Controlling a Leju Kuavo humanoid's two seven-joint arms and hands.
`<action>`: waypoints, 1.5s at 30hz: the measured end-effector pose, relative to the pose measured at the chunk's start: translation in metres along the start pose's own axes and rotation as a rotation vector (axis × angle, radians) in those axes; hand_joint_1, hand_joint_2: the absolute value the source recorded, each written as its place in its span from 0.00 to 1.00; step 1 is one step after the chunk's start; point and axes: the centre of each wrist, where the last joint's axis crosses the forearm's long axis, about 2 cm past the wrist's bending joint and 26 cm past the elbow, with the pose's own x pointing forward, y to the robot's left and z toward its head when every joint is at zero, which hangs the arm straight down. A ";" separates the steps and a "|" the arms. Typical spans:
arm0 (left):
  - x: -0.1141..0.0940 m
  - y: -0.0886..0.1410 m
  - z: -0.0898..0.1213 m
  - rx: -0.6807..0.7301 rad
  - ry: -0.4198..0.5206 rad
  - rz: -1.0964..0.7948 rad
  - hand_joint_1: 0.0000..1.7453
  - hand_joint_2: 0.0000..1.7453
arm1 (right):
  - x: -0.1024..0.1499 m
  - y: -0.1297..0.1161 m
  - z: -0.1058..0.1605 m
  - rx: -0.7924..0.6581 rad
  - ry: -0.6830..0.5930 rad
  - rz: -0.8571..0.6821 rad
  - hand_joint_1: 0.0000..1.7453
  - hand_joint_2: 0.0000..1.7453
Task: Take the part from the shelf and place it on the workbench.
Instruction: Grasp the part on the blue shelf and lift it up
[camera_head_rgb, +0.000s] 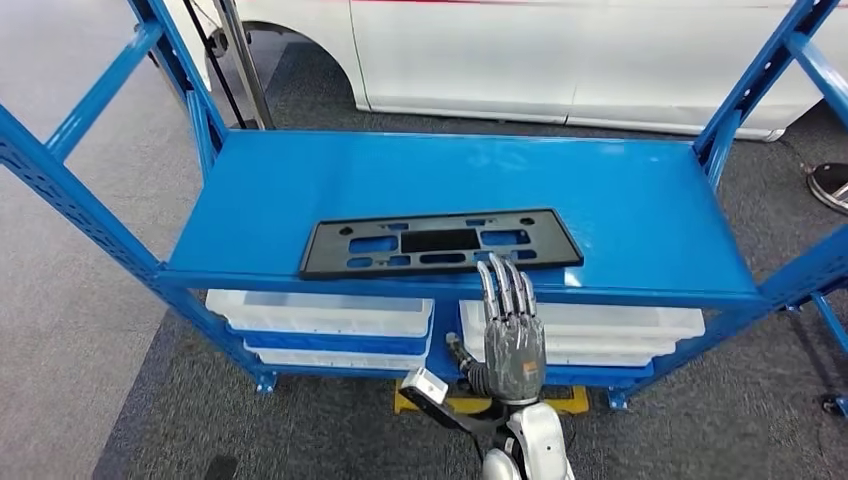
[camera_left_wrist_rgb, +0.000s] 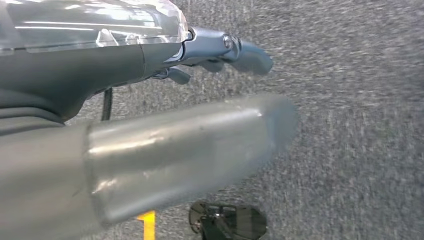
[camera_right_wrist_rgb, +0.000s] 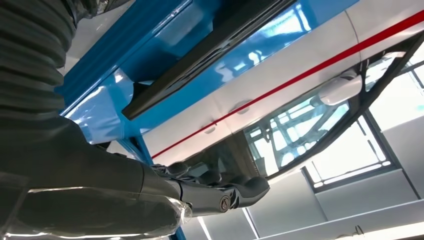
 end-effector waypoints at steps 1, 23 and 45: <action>0.000 -0.001 0.000 -0.001 0.002 0.000 0.00 0.00 | 0.000 -0.001 0.000 -0.001 0.006 0.004 0.00 1.00; 0.013 -0.006 -0.006 -0.054 0.001 -0.013 0.00 0.00 | 0.014 0.005 -0.015 0.039 0.080 0.095 0.00 1.00; 0.020 -0.009 -0.009 -0.076 -0.006 -0.043 0.00 0.00 | 0.018 0.019 -0.016 0.117 0.049 0.128 0.00 1.00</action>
